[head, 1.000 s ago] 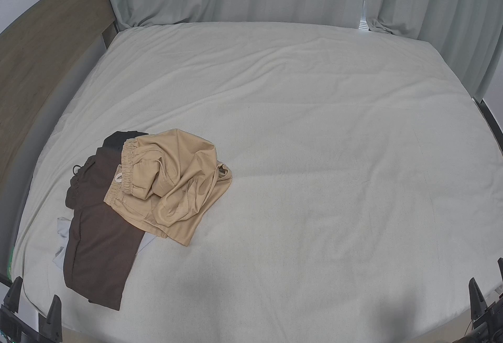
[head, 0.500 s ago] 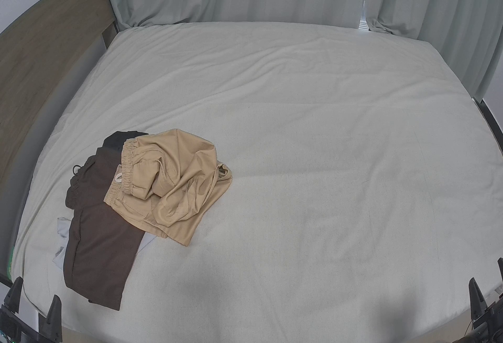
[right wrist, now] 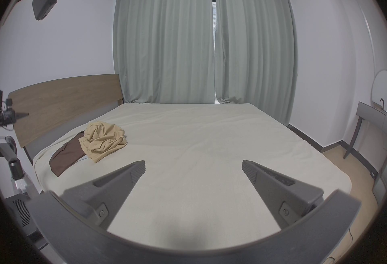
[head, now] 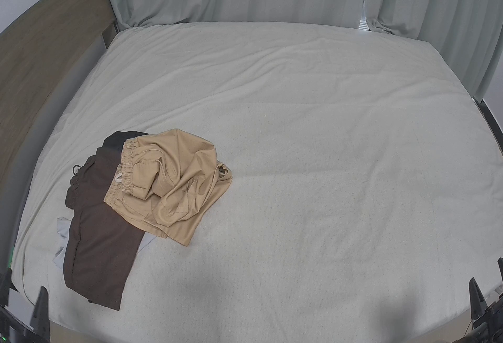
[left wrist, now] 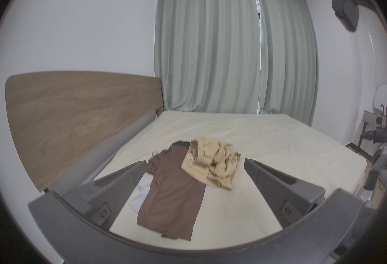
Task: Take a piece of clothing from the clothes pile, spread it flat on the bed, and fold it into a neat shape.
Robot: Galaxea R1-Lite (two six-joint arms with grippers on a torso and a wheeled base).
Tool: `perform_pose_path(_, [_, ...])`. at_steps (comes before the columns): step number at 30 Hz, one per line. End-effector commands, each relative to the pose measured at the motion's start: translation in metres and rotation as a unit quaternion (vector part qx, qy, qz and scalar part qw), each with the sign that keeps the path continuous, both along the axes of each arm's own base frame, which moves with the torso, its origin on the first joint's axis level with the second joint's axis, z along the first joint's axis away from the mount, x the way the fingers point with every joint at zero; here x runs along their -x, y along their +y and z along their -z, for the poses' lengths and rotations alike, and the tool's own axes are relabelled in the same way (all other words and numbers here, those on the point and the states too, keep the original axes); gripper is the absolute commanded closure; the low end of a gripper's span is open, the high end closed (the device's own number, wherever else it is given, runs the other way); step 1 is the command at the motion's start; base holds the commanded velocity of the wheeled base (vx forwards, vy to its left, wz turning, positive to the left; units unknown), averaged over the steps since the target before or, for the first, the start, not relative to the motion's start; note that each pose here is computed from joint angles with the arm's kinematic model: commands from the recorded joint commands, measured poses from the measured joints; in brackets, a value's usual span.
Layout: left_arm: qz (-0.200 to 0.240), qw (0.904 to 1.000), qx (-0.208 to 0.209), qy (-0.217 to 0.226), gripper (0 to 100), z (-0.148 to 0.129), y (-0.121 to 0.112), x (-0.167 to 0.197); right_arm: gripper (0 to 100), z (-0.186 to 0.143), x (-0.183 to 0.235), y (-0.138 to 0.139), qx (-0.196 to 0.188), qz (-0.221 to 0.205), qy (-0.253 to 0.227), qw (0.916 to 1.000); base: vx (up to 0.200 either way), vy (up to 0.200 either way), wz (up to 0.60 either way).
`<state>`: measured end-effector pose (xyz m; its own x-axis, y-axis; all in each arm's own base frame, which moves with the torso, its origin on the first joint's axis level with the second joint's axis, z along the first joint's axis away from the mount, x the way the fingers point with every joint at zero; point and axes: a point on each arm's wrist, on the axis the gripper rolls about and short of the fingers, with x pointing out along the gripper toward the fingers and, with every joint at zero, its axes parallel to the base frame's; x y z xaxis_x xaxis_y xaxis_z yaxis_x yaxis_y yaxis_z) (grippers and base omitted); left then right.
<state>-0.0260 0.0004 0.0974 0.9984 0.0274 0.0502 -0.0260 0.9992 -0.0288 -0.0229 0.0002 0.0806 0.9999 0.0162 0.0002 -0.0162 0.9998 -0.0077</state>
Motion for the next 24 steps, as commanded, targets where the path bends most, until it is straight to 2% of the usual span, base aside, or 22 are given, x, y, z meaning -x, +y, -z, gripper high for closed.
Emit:
perform_pose_path(1, [0.022,0.9996,0.002,-0.019,0,-0.061,0.000,-0.003,0,0.005,0.000,0.000,-0.001,0.000,0.000,1.0000,0.000,0.000,0.00])
perform_pose_path(3, [0.040,0.9992,0.005,-0.002,0,-0.063,0.000,-0.009,0,0.005,0.000,0.000,-0.001,0.000,0.000,1.0000,0.000,0.000,0.00])
perform_pose_path(7, [0.049,0.9980,0.033,0.021,0,-0.072,-0.001,-0.020,0,0.005,0.000,0.000,-0.001,0.000,0.000,1.0000,0.000,0.000,0.00])
perform_pose_path(13, [0.071,0.9939,0.051,0.067,0,-0.079,-0.002,-0.037,0,0.005,0.000,0.000,-0.001,0.000,0.000,1.0000,0.000,0.000,0.00])
perform_pose_path(19, [0.110,0.9831,0.096,0.109,0,-0.082,-0.005,-0.053,0,0.005,0.000,0.000,-0.001,0.000,0.000,1.0000,0.000,0.000,0.00])
perform_pose_path(24, [0.132,0.9745,0.131,0.126,0,-0.083,-0.007,-0.060,0,0.005,0.000,0.000,-0.001,0.000,0.000,1.0000,0.000,0.000,0.00])
